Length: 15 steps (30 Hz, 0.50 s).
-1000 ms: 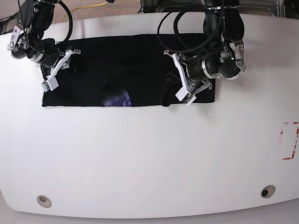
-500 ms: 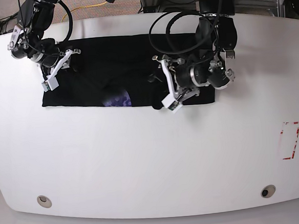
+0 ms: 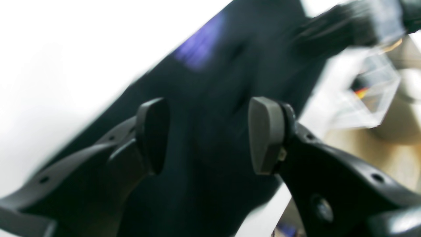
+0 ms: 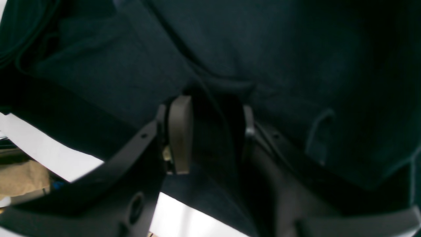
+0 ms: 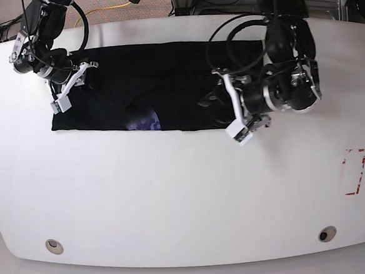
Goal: Fold the T-shirt properly
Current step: 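Release the middle and grasp the shirt's end with the left gripper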
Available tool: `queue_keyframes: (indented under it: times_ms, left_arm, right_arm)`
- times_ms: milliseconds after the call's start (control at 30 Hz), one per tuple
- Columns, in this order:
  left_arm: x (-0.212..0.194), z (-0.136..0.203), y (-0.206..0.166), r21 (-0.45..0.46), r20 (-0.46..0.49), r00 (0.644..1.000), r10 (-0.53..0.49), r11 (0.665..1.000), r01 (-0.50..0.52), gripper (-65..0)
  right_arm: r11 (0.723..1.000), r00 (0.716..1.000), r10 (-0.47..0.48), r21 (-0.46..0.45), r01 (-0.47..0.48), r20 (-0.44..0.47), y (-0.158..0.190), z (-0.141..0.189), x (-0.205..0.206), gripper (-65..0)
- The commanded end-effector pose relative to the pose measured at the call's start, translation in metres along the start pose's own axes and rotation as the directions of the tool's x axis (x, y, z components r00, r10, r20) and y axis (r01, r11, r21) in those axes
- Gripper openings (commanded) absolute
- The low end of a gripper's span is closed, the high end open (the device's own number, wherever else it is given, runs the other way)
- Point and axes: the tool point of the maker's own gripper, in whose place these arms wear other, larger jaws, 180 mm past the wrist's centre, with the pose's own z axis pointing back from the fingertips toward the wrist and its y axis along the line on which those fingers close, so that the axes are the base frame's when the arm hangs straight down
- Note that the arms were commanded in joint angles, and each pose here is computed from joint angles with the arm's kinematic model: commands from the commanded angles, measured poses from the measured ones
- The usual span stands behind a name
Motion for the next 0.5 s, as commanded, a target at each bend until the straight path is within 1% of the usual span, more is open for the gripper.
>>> queue_keyframes:
  times_ms: [0, 100, 200, 267, 333, 400, 467]
  left_arm:
    - [-0.008, 0.017, 0.022, 0.054, 0.001, 1.0, 0.012, 0.998, -0.012, -29.0]
    - [-0.034, 0.032, 0.044, 0.113, -0.033, 0.996, 0.079, 0.991, -0.075, -29.2]
    - [-0.053, 0.035, 0.057, 0.127, -0.074, 0.989, 0.127, 0.985, -0.117, -29.7]
    - [-0.069, 0.038, 0.063, 0.134, -0.112, 0.982, 0.153, 0.981, -0.137, -33.8]
    - [-0.086, 0.038, 0.062, 0.133, -0.147, 0.972, 0.181, 0.978, -0.162, -36.8]
    - [-0.092, 0.035, 0.061, 0.124, -0.14, 0.969, 0.203, 0.975, -0.186, -37.4]
    - [-0.096, 0.032, 0.06, 0.118, -0.129, 0.966, 0.225, 0.971, -0.21, -37.1]
  right_arm:
    - [1.0, 0.999, 0.025, 0.003, -0.025, 0.048, 0.001, 0.004, 0.017, -46.5]
    - [1.0, 0.999, 0.024, 0.002, -0.024, 0.046, 0.001, 0.005, 0.016, -46.5]
    - [1.0, 0.998, 0.03, 0.0, -0.03, 0.054, 0.0, 0.005, 0.02, -46.5]
    - [0.997, 0.994, 0.071, -0.012, -0.071, 0.081, 0.005, 0.011, 0.033, -46.3]
    - [0.994, 0.991, 0.105, -0.029, -0.103, 0.088, 0.008, 0.018, 0.04, -46.0]
    - [0.99, 0.987, 0.134, -0.043, -0.131, 0.093, 0.011, 0.023, 0.047, -41.7]
    - [0.986, 0.982, 0.15, -0.084, -0.141, 0.115, 0.006, 0.035, 0.056, -32.2]
